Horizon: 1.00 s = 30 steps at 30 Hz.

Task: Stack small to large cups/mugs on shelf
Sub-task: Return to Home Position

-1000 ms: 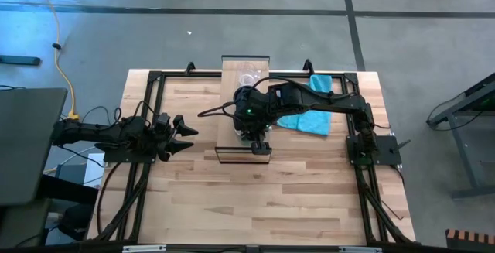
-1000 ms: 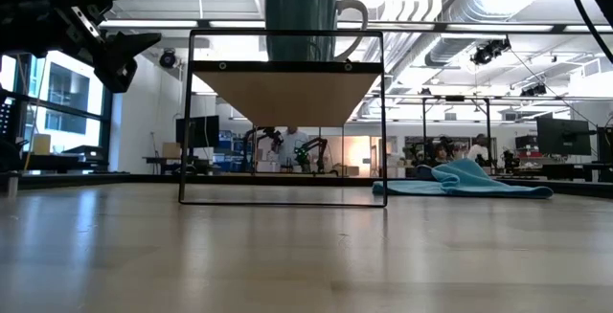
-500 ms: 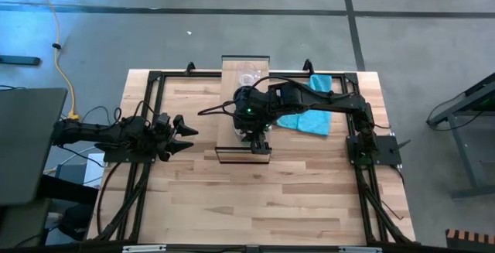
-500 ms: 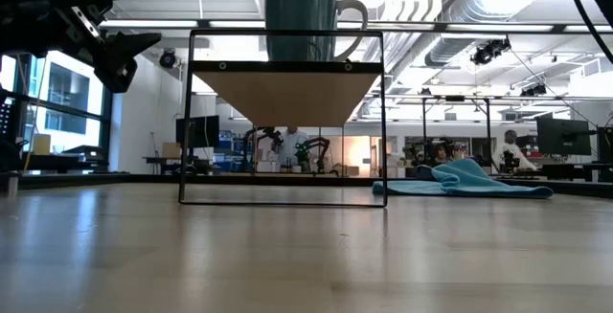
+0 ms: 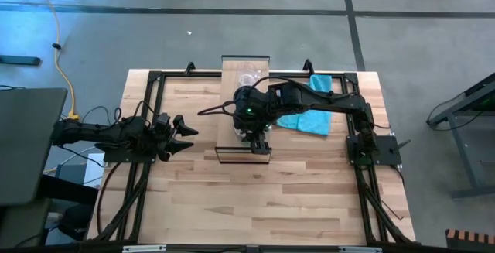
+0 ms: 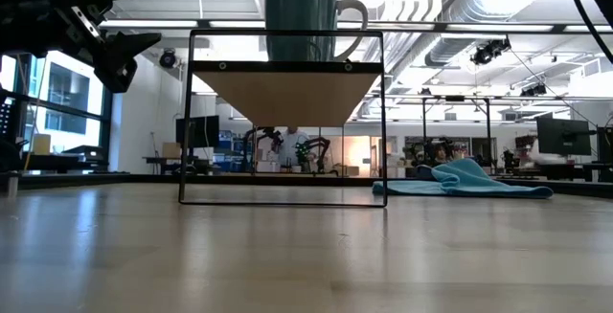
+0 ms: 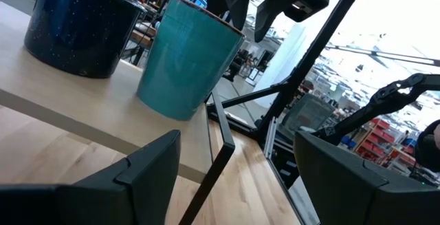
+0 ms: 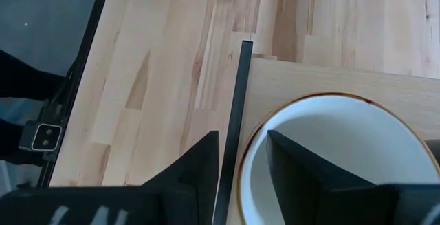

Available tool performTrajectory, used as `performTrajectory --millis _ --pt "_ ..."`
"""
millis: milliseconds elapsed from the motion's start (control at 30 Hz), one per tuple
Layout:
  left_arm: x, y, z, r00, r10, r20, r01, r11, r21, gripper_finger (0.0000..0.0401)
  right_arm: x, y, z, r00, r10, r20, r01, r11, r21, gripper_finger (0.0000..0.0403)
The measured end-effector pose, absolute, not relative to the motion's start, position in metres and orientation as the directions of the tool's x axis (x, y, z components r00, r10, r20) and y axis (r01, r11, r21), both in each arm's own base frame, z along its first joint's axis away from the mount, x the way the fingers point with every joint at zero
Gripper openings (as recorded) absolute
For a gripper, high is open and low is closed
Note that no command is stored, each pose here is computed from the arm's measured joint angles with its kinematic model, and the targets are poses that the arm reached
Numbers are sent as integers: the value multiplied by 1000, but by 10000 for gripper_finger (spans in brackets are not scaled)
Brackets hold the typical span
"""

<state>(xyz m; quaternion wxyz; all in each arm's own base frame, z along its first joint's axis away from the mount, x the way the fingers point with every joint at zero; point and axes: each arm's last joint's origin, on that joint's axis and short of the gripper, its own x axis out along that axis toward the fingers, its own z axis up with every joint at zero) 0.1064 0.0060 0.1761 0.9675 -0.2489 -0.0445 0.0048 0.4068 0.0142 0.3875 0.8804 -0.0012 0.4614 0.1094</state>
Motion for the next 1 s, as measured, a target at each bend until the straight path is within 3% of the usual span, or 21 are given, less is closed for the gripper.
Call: performTrajectory --millis 433,1000 --pt "106 6 176 996 31 87 17 866 -501 271 387 14 421 626 199 -754 -207 975 85 115" --pt "106 6 177 995 31 90 26 820 -572 271 318 12 485 749 177 -638 -223 975 8 115"
